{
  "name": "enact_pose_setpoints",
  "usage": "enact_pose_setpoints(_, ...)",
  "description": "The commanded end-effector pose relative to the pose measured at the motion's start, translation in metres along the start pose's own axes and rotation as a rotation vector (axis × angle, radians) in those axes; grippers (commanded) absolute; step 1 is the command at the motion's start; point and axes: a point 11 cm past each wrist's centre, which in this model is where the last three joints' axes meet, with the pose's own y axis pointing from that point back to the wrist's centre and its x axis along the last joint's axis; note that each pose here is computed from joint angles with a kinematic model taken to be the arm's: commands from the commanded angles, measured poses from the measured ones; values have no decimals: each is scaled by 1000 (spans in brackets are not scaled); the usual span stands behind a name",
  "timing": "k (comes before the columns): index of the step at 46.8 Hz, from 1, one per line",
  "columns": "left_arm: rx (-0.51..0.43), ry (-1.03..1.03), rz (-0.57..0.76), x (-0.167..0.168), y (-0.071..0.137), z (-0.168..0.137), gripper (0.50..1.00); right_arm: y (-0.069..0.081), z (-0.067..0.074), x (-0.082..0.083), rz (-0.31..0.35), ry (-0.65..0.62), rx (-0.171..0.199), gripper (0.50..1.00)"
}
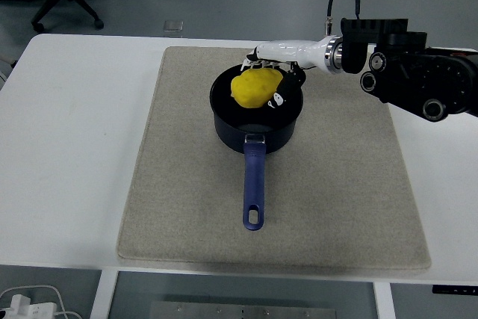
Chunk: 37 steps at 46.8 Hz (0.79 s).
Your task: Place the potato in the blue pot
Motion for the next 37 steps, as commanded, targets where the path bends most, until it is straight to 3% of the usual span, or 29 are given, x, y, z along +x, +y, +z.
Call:
enact_pose_setpoints(1, 0, 0, 0, 0, 0, 0, 996, 0, 1, 0, -1, -1, -2, 500)
enact_pose_setpoints(4, 0, 0, 0, 0, 0, 0, 996, -1, -1, -2, -4, -1, 2, 509)
enact_pose_setpoints(7, 0, 0, 0, 0, 0, 0, 996, -1, -1, -2, -4, -1, 2, 558)
enact_pose_setpoints(14, 0, 0, 0, 0, 0, 0, 996, -1, -4, -1, -4, -8, 12, 619)
enact_pose_setpoints(16, 0, 0, 0, 0, 0, 0, 996, -1, -5, -1, -2, -9, 15, 672)
enact_pose_setpoints(24, 0, 0, 0, 0, 0, 0, 996, -2, -5, -2, -5, -10, 15, 789)
enact_pose_setpoints(30, 0, 0, 0, 0, 0, 0, 996, -2, -5, -2, -5, -10, 16, 846)
enact_pose_setpoints(37, 0, 0, 0, 0, 0, 0, 996, -1, -5, -1, -5, -9, 15, 862)
